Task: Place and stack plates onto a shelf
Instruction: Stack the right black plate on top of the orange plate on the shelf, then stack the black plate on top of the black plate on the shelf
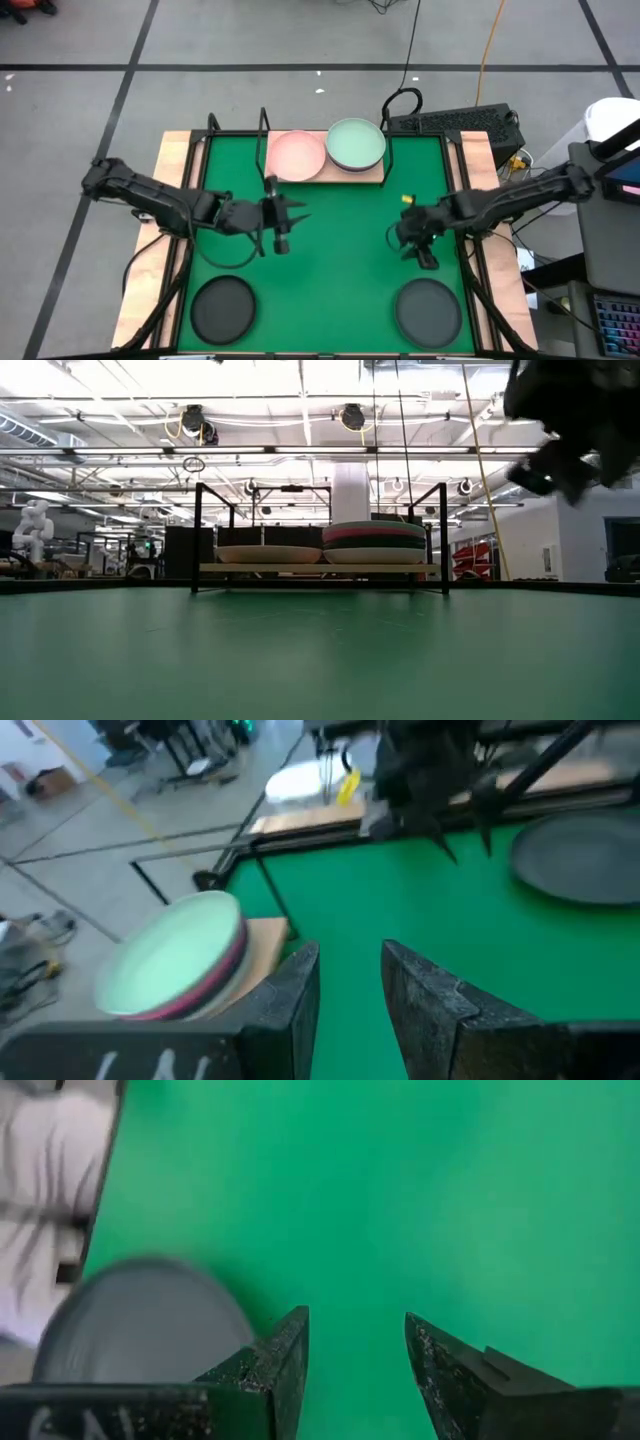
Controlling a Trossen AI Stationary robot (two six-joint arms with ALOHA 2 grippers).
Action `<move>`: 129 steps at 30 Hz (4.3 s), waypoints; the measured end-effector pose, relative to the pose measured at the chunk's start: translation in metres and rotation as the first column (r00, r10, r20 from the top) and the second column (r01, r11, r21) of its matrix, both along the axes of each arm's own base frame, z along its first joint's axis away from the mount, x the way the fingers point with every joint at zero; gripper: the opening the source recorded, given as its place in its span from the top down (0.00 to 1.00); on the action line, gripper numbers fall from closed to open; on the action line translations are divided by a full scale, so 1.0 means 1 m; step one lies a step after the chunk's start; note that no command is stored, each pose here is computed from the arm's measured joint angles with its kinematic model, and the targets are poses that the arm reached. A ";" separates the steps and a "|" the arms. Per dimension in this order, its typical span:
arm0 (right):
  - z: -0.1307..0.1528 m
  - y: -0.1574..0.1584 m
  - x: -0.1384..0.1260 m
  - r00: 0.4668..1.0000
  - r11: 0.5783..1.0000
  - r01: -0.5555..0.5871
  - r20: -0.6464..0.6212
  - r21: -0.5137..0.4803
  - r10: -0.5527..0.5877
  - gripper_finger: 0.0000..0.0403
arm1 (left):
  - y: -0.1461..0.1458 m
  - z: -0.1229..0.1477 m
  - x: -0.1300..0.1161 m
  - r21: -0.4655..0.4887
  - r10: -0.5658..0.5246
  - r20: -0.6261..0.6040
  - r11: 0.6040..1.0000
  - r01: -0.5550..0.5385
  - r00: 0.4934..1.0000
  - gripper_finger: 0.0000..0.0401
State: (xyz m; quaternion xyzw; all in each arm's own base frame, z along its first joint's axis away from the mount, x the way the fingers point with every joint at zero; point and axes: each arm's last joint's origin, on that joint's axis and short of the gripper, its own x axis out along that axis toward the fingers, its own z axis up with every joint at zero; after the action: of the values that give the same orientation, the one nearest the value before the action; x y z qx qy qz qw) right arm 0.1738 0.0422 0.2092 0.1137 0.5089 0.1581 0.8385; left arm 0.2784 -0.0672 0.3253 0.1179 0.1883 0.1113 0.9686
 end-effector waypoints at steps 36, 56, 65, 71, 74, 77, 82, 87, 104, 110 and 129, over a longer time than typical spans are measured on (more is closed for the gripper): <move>-0.091 0.020 -0.026 0.982 0.948 0.097 -0.185 0.303 -0.041 0.98 | -0.012 -0.061 -0.029 -0.105 -0.127 0.407 0.977 0.184 0.905 0.71; 0.053 -0.107 0.052 -0.096 0.544 0.735 0.856 0.405 -0.507 1.00 | -0.018 -0.060 -0.031 -0.127 -0.140 0.413 0.970 0.209 0.900 0.71; 0.064 -0.173 0.116 0.041 0.548 0.772 0.835 0.321 -0.548 0.99 | -0.025 -0.058 -0.034 -0.125 -0.166 0.421 0.963 0.238 0.892 0.71; 0.054 -0.216 0.161 0.414 0.590 0.807 0.725 -0.013 -0.550 0.99 | -0.028 -0.049 -0.042 -0.148 -0.166 0.460 0.954 0.260 0.872 0.71; 0.040 -0.228 0.170 0.495 0.595 0.799 0.657 -0.088 -0.568 0.99 | -0.030 -0.046 -0.046 -0.160 -0.170 0.471 0.949 0.273 0.866 0.71; 0.033 -0.235 0.174 0.494 0.589 0.803 0.654 -0.090 -0.573 0.99 | -0.032 -0.046 -0.047 -0.147 -0.182 0.466 0.949 0.279 0.866 0.71; 0.019 -0.243 0.178 0.492 0.579 0.810 0.643 -0.092 -0.587 0.99 | -0.031 -0.047 -0.047 -0.137 -0.186 0.462 0.951 0.276 0.867 0.71; 0.013 -0.246 0.181 0.484 0.574 0.814 0.650 -0.090 -0.585 0.99 | -0.031 -0.047 -0.046 -0.133 -0.187 0.461 0.952 0.276 0.868 0.71; 0.078 -0.224 0.159 0.485 0.659 0.745 0.761 -0.103 -0.430 0.65 | -0.021 -0.047 -0.042 -0.141 -0.144 0.463 0.962 0.234 0.875 0.71; 0.133 -0.173 0.116 0.545 0.798 0.582 0.803 -0.153 -0.243 0.64 | -0.019 -0.051 -0.042 -0.162 -0.069 0.412 0.976 0.147 0.908 0.71; 0.067 -0.032 -0.014 0.293 0.965 0.261 0.952 0.006 -0.086 0.66 | -0.024 -0.082 -0.056 -0.472 -0.066 -0.666 0.809 -0.351 0.743 0.71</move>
State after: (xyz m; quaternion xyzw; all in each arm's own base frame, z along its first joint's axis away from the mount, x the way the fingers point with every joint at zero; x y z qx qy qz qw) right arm 0.1599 0.0102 0.2759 -0.0092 -0.0831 0.0640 0.9944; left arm 0.2224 -0.0908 0.2436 -0.1612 0.5476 0.0789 0.8172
